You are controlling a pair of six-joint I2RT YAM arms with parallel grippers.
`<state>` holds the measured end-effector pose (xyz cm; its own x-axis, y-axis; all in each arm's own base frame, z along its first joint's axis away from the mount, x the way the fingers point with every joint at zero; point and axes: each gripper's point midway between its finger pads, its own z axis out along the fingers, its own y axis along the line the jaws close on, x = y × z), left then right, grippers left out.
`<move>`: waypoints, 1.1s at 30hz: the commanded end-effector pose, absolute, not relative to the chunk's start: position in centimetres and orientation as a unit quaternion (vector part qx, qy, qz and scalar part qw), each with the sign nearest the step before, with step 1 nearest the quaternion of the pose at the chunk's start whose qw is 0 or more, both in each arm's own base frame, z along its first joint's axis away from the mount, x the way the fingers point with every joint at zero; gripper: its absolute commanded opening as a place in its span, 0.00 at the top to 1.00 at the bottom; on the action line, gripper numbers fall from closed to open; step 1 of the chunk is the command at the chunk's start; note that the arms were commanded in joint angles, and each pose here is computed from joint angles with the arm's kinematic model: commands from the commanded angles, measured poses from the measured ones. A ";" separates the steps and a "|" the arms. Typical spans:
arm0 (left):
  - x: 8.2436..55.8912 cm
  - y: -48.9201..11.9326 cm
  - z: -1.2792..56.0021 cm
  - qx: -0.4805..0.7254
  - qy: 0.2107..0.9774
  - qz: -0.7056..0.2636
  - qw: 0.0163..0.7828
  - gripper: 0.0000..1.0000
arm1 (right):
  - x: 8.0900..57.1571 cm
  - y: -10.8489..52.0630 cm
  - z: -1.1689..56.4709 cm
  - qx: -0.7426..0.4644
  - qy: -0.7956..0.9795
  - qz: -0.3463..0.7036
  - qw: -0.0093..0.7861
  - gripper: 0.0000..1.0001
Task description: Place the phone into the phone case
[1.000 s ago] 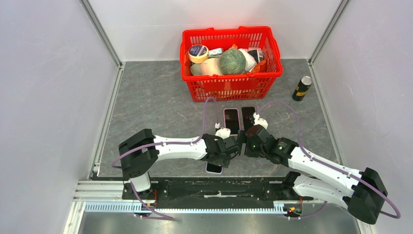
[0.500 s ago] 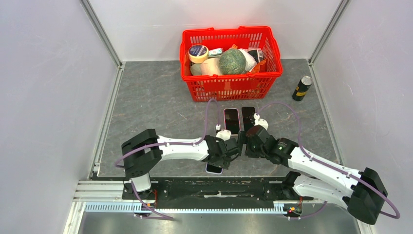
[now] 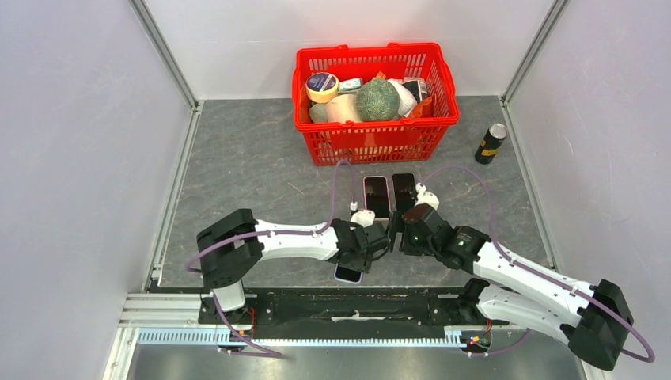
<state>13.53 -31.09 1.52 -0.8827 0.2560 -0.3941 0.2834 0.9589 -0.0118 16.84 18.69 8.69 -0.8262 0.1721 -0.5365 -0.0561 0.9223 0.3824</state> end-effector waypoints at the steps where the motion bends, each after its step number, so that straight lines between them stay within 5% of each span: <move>1: 17.4 -28.4 0.7 0.085 0.969 -0.003 0.230 0.63 | 17.7 18.3 9.5 0.044 0.928 0.192 0.316 0.08; 33: 36.9 -26.6 2.4 0.015 0.952 0.053 0.300 0.65 | 17.8 17.8 9.0 0.037 0.934 0.177 0.307 0.08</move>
<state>28.39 -28.33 1.69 -0.9425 0.0550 -0.3295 0.0567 0.9984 0.0046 17.30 17.92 8.56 -0.8193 0.1820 -0.5438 -0.0349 0.9307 0.3640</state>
